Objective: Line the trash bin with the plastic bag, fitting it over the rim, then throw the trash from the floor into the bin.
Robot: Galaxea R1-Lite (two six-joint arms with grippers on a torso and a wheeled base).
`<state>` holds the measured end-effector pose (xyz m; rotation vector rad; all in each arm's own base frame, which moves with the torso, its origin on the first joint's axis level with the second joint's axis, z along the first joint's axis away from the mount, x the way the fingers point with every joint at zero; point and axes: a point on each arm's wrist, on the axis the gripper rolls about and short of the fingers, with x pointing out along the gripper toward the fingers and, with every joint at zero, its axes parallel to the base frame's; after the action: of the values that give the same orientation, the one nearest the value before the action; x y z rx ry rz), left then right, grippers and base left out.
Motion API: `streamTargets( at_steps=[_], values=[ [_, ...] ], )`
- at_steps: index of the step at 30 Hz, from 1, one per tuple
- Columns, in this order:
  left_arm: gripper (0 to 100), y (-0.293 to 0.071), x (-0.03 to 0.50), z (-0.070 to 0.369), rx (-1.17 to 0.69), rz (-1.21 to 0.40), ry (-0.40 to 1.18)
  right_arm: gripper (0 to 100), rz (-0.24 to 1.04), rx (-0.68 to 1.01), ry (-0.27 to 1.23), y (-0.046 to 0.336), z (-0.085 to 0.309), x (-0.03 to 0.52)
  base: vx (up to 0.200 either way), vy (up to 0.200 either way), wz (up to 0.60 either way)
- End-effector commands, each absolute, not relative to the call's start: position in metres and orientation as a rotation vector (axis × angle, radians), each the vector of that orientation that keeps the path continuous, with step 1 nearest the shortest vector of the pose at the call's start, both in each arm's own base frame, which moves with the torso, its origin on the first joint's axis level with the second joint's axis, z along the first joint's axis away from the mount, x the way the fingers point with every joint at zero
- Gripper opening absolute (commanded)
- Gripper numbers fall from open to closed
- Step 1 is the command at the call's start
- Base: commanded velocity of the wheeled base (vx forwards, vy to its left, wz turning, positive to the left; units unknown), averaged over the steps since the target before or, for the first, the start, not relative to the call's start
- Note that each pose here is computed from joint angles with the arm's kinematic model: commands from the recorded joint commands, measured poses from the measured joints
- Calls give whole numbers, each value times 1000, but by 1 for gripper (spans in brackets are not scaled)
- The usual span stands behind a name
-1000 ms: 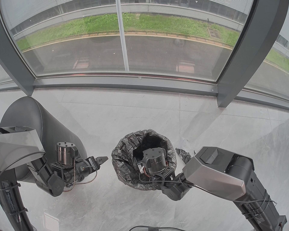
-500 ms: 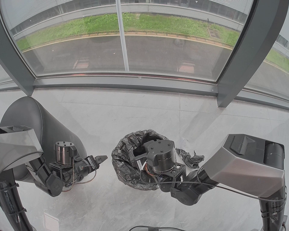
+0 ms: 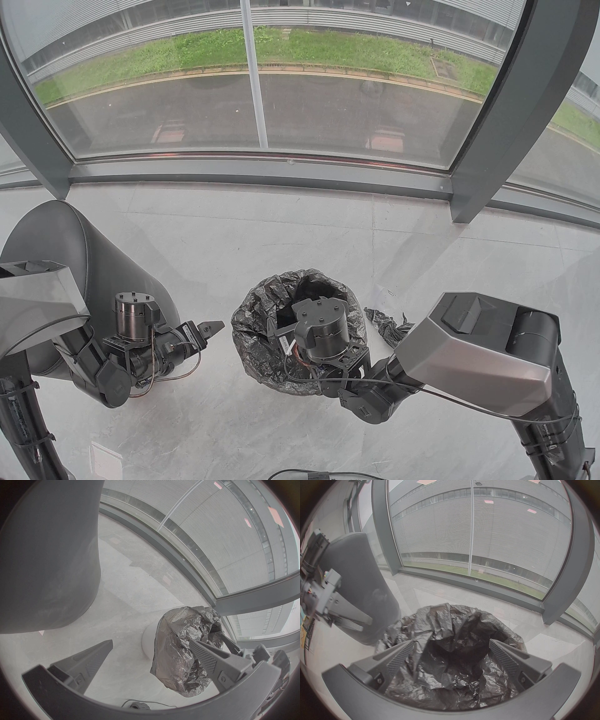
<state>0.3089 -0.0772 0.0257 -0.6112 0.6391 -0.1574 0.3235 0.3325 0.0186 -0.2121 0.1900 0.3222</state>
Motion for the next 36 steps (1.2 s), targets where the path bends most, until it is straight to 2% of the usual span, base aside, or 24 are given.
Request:
streamTargets(
  at_steps=[1, 3, 13, 17, 21, 24, 27, 32, 36],
  values=[
    [100, -77, 309, 28, -620, -158, 632, 100, 283, -236, 205, 330, -11, 348, 0, 0, 0],
    [100, -77, 309, 28, -620, -158, 632, 100, 283, -236, 205, 330, -11, 348, 0, 0, 0],
    [100, -88, 279, 93, -675, -271, 413, 100, 242, -240, 213, 326, -26, 373, 0, 0, 0],
    [100, -88, 266, 123, -660, -250, 289, 100, 239, -242, 217, 327, -32, 377, 0, 0, 0],
    [100, -80, 251, 149, -564, -197, 150, 100, 229, -242, 222, 323, -36, 381, 0, 0, 0],
    [100, -77, 243, 160, -524, -180, 100, 100, 229, -240, 221, 322, -34, 380, 0, 0, 0],
    [100, -71, 223, 181, -502, -190, 14, 100, 240, -219, 213, 321, -11, 368, 0, 0, 0],
    [100, -67, 217, 188, -489, -178, -17, 100, 296, -168, 213, 323, 30, 328, 0, 0, 0],
    [100, -66, 223, 182, -413, -73, -20, 100, 312, -172, 223, 307, 56, 302, 0, 0, 0]
  ],
)
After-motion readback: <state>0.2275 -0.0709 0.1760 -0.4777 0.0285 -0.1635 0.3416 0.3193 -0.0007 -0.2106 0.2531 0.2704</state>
